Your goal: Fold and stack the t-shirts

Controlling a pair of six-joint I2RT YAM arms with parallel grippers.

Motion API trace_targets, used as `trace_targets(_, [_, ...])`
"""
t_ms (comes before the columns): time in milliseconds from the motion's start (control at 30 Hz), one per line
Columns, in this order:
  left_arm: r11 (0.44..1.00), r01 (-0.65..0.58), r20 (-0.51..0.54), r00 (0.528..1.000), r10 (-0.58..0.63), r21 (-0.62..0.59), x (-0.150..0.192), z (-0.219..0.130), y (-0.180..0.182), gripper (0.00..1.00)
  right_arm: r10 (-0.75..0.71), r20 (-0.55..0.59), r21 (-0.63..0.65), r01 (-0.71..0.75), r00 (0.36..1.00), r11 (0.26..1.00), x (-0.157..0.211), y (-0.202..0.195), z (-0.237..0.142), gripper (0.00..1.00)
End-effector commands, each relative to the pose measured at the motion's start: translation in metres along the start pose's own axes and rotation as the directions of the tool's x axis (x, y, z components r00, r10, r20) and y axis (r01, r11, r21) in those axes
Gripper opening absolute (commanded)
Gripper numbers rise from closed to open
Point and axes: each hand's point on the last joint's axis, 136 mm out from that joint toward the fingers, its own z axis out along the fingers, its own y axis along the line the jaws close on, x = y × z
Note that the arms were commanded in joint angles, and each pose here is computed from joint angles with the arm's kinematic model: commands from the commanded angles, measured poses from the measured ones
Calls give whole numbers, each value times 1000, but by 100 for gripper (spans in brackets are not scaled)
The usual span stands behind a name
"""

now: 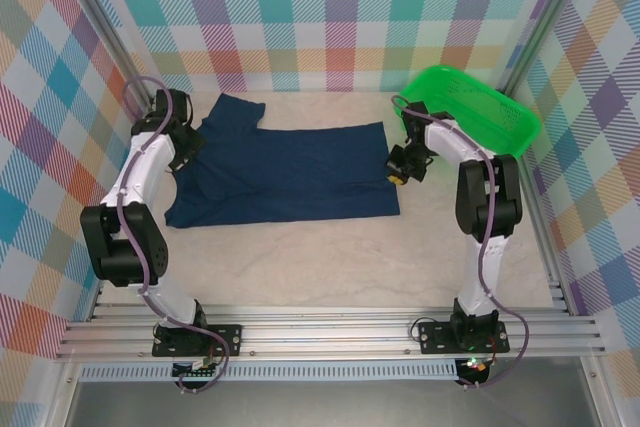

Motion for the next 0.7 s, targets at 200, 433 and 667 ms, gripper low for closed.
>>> trace_targets(200, [999,-5,14,1000,5,-54,-27,2,1,52,-18,68,47,15,998,999,-21,1,-14,38])
trace_targets(433, [987,105,-95,989,-117,-119,0,-14,46,51,-83,138,26,80,987,996,7,0,-35,42])
trace_targets(667, [909,344,-290,868,-403,-233,76,20,120,39,-119,13,-127,119,993,985,79,6,-2,33])
